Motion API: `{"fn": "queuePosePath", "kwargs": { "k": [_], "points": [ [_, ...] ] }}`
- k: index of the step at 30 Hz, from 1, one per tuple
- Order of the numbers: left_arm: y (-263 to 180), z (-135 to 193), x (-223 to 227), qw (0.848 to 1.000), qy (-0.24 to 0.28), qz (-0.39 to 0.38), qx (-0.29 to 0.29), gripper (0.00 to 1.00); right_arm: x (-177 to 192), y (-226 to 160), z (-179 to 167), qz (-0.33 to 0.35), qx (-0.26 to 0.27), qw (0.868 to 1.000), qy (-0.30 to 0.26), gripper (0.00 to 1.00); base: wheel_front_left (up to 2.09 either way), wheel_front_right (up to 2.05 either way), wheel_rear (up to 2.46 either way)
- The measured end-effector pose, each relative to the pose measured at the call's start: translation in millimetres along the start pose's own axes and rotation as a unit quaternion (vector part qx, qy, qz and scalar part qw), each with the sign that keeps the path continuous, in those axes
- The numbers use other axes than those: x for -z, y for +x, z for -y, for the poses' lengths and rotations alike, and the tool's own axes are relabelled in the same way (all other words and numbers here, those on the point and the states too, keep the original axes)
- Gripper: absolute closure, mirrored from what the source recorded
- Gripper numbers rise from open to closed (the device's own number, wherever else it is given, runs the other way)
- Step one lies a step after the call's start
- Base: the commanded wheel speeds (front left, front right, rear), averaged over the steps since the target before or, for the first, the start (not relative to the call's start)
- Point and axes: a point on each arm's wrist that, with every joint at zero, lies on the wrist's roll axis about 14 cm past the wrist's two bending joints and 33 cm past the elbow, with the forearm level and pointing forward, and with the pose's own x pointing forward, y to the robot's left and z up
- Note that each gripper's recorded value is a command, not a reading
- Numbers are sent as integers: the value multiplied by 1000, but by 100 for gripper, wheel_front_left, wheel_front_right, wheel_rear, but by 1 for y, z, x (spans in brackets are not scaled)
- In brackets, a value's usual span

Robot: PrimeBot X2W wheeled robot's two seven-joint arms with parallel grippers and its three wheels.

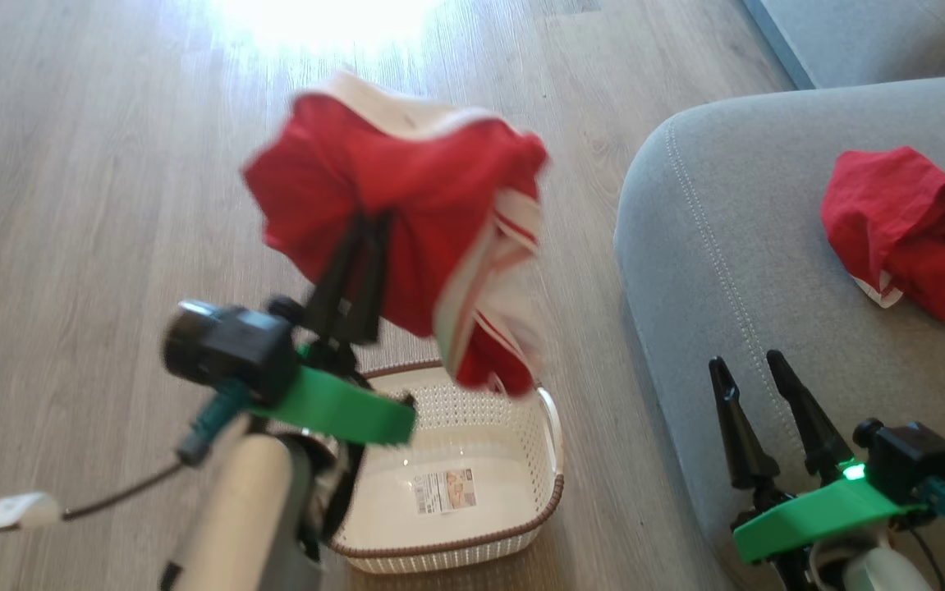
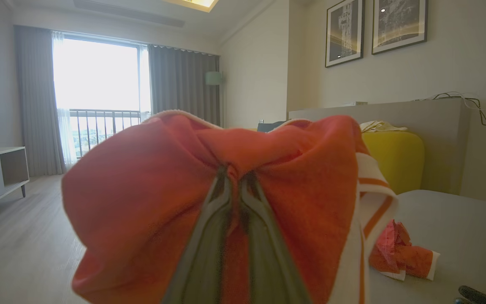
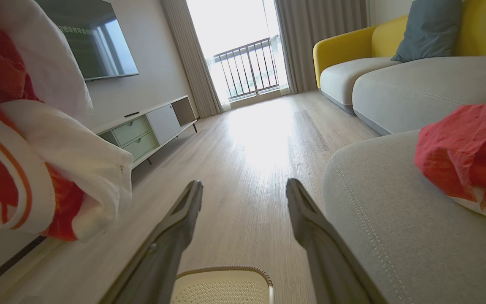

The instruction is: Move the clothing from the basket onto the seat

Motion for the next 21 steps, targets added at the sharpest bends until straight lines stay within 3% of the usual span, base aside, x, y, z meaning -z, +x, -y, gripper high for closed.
{"fn": "queuePosePath", "kwargs": {
  "k": [9, 21],
  "points": [
    [-22, 27, 21, 999, -14, -39, 29, 100, 2, -3, -1, -2, 2, 1000, 3, 0, 0, 0, 0],
    [-29, 26, 31, 998, -19, -57, 21, 100, 8, -8, -1, -10, 7, 1000, 9, 0, 0, 0, 0]
  ]
}}
